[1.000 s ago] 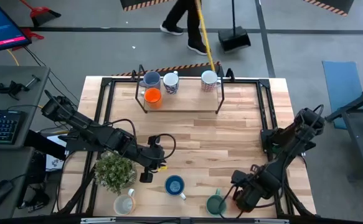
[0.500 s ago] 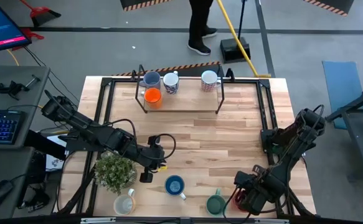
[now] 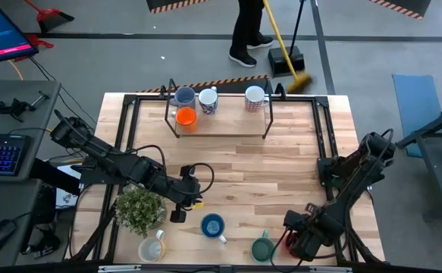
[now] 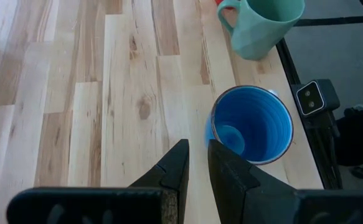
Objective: Place coffee mugs
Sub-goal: Put the red mug on the shelf
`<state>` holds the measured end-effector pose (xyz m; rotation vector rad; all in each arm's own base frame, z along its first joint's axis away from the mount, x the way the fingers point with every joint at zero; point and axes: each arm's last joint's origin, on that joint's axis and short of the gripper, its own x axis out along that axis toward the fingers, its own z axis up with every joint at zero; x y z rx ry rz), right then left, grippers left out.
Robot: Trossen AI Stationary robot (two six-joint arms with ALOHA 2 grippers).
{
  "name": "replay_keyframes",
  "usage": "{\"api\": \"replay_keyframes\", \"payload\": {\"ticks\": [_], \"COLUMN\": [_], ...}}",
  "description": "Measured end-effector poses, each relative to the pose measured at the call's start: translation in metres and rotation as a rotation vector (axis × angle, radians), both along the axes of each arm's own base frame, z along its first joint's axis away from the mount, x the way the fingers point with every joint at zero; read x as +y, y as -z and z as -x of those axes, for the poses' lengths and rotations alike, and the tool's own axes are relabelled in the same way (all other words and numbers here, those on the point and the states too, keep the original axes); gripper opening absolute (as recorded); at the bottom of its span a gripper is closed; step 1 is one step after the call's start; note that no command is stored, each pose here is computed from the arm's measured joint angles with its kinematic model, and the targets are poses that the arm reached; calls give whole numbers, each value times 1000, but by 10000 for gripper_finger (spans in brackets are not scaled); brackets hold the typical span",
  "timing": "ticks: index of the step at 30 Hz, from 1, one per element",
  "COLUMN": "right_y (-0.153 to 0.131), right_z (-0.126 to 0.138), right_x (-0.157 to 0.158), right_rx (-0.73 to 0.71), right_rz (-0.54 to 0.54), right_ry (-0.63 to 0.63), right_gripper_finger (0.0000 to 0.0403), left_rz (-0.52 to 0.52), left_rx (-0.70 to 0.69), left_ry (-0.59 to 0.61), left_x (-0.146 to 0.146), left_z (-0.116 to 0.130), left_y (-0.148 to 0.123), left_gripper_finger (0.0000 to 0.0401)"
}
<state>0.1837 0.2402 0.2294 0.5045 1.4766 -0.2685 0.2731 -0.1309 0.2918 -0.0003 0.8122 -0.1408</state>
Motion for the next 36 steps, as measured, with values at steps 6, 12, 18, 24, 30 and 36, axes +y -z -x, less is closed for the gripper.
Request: {"api": "replay_keyframes", "payload": {"ticks": [6, 12, 18, 24, 30, 36], "right_y": [20, 30, 41, 47, 46, 21], "right_z": [2, 5, 3, 4, 6, 18], "right_x": [-2, -5, -2, -5, -14, -37], "right_rx": [10, 26, -17, -1, -71, -175], "right_rz": [-31, -23, -96, -89, 35, 168], "right_ry": [10, 46, 50, 131, 201, 336], "right_gripper_finger": [148, 148, 148, 82, 8, 2], "left_rz": [0, 0, -1, -3, -19, -21], "left_rx": [0, 0, 0, 0, -3, -3], "left_ry": [0, 0, 0, 3, 19, 19], "left_x": [0, 0, 0, 0, 0, 0], "left_z": [0, 0, 0, 0, 0, 0], "left_y": [0, 0, 0, 0, 0, 0], "left_gripper_finger": [51, 51, 51, 51, 51, 51]}}
